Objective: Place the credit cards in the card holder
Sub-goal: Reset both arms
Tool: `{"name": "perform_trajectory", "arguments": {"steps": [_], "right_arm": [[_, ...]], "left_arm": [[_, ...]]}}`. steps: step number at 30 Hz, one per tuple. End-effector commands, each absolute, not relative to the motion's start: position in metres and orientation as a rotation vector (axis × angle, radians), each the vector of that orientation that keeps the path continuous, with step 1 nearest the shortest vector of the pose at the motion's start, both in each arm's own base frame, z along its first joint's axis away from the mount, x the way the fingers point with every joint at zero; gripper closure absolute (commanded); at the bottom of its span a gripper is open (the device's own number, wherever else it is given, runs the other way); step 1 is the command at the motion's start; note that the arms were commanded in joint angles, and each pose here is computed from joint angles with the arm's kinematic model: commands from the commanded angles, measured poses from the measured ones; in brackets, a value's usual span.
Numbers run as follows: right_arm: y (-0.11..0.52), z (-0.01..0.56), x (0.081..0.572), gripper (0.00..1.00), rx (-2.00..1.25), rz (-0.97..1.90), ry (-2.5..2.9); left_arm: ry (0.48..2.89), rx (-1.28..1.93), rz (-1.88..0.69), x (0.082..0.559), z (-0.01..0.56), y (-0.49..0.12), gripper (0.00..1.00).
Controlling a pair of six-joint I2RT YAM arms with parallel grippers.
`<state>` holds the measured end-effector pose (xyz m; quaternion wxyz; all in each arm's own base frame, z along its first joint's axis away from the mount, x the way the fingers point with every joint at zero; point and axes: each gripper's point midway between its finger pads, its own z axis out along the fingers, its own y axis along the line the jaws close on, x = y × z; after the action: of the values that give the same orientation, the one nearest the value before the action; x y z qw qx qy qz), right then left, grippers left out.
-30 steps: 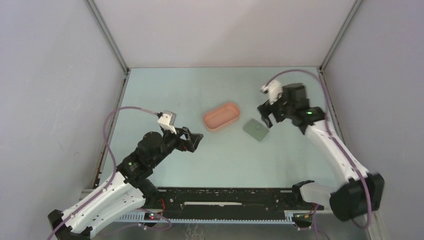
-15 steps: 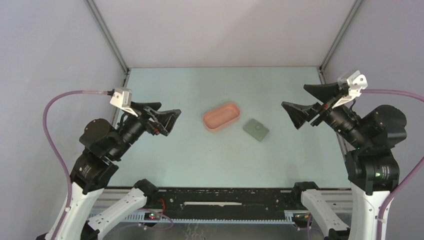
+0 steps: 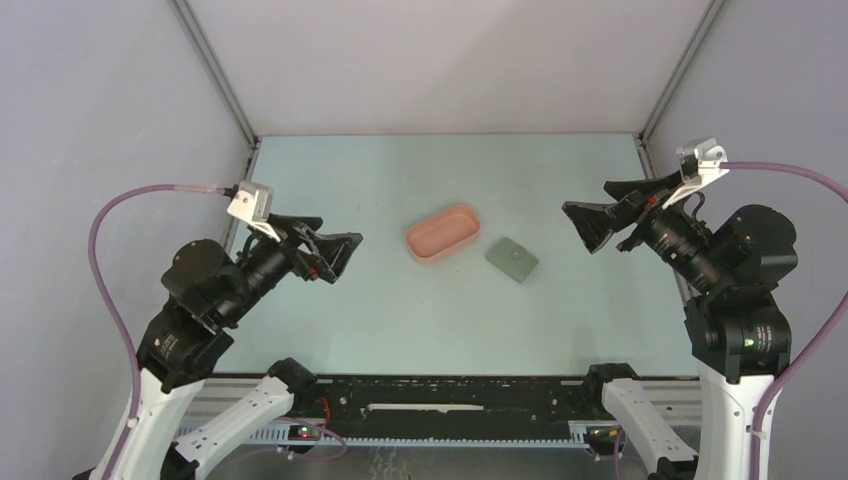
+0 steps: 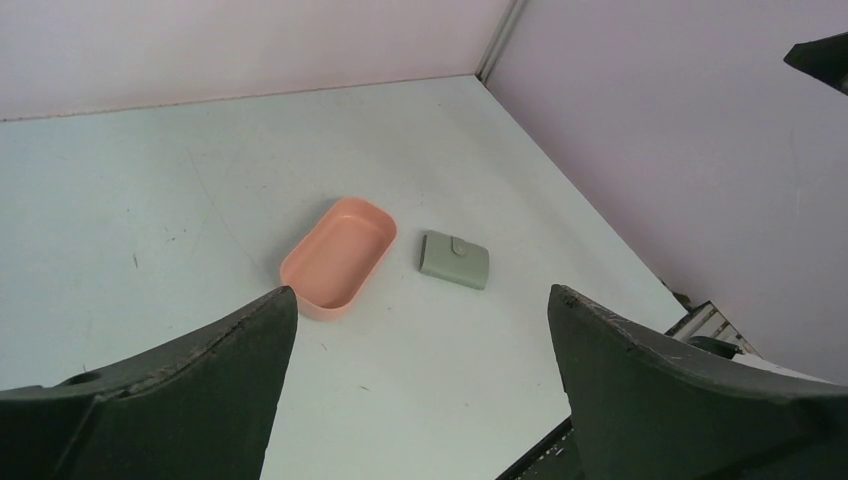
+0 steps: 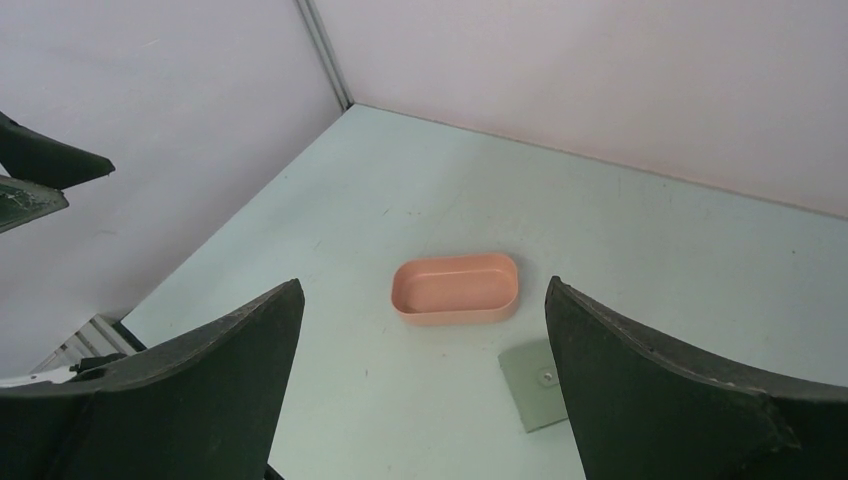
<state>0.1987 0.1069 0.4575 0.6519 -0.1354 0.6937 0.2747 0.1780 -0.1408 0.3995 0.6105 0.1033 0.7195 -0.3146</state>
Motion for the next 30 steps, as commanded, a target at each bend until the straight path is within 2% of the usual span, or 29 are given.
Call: {"name": "perform_trajectory", "arguments": {"steps": [1, 30], "right_arm": [[0.1082, 0.4578, 0.197, 0.0, -0.296, 0.646, 1.572], [0.1105, 0.4552, 0.1934, 0.01, -0.329, 0.653, 1.569]], "left_arm": [[1.63, 0.275, -0.733, 0.1736, 0.4026, -0.1416, 0.0], [1.602, 0.282, -0.769, 0.1686, 0.4051, -0.1442, 0.0]]}}
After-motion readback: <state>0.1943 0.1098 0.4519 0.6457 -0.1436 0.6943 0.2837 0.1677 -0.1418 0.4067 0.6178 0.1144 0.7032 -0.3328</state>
